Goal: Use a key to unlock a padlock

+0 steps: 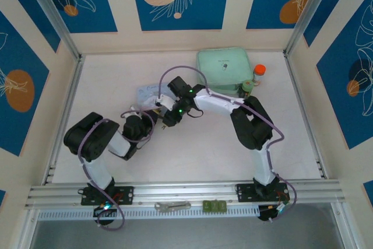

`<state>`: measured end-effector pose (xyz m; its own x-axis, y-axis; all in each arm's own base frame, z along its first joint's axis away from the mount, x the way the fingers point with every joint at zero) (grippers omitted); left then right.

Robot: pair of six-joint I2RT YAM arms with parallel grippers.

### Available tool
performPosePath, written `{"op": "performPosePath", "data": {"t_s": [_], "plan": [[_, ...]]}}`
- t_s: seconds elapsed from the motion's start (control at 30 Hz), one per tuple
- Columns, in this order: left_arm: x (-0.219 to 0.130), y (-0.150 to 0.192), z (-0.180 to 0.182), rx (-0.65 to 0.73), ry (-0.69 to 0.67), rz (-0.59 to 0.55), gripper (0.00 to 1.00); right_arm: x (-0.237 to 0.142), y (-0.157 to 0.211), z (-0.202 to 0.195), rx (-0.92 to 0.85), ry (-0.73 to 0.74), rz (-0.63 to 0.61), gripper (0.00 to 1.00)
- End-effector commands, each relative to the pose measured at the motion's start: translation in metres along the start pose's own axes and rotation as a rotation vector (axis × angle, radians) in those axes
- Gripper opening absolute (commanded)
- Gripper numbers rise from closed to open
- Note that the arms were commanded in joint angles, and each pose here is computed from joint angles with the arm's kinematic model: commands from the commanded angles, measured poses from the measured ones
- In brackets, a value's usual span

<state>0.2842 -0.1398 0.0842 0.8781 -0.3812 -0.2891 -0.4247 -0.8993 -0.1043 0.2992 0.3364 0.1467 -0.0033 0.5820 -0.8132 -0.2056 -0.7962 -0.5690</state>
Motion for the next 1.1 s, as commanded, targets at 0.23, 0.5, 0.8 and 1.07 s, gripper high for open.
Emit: {"op": "performPosePath", "data": {"t_s": [0.23, 0.5, 0.8, 1.07], "plan": [[-0.01, -0.011, 0.004, -0.049, 0.016, -0.222, 0.0, -0.037, -0.007, -0.019, 0.198, 0.076, -0.065, 0.5], [-0.019, -0.015, 0.006, -0.065, 0.017, -0.27, 0.0, -0.04, -0.016, -0.032, 0.257, 0.156, -0.094, 0.52], [-0.033, 0.001, -0.002, 0.074, -0.063, -0.068, 0.0, -0.061, -0.005, -0.033, 0.313, 0.283, -0.111, 0.56], [-0.065, 0.022, -0.052, 0.381, -0.194, 0.144, 0.0, -0.092, 0.032, -0.017, 0.454, 0.35, -0.172, 0.99]]}}
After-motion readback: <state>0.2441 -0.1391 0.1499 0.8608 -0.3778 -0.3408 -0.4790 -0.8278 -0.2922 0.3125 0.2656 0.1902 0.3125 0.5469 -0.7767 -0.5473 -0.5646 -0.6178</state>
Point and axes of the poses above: each hand's point on the last joint's axis, 136 mm out from that joint toward the fingers, its own x axis out along the fingers, its own z axis along the line the jaws close on, y = z × x, the point moved 8 cm from there along -x, back along the fingers, and after that the axes turned 12 degrees about -x, right-handed, at the moved point
